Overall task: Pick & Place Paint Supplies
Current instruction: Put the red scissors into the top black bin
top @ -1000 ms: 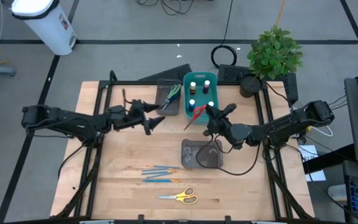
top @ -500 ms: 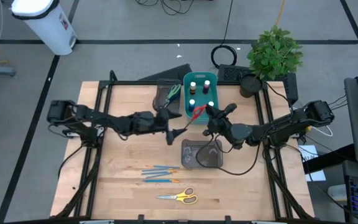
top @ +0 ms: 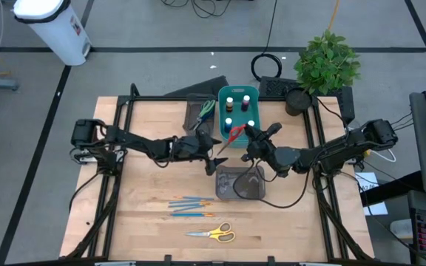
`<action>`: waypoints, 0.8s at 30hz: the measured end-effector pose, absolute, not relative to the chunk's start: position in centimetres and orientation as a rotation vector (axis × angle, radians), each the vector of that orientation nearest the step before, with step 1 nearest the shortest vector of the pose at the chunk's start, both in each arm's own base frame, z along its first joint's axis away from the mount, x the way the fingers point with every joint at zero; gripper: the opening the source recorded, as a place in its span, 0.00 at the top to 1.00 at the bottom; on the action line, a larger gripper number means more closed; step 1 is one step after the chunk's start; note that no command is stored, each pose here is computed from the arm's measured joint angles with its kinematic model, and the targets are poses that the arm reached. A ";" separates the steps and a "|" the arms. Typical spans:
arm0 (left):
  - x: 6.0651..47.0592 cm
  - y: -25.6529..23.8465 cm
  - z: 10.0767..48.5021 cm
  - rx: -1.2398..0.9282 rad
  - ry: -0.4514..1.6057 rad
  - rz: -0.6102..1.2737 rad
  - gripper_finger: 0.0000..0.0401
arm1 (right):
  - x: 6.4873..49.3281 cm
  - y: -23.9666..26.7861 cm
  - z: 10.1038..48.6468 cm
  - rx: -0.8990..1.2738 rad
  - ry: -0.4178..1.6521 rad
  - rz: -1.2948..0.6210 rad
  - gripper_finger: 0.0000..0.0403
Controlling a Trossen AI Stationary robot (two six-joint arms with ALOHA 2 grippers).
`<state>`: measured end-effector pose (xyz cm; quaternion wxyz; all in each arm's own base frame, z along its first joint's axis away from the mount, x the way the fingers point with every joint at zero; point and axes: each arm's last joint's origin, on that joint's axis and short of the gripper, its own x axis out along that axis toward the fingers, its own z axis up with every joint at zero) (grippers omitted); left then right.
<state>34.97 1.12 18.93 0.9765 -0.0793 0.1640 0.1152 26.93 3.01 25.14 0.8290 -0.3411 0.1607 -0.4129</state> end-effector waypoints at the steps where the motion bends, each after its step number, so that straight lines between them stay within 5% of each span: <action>1: 35.0 1.1 19.0 -0.158 0.327 0.231 0.06 | 26.9 3.0 25.1 -0.724 0.341 -0.876 0.96; 12: 35.3 2.6 21.8 -0.171 0.127 0.259 0.06 | 26.9 3.0 25.1 -0.718 0.338 -0.877 0.96; 24: 36.9 3.2 24.2 -0.090 0.253 0.270 0.07 | 26.9 3.0 25.1 -0.718 0.338 -0.876 0.96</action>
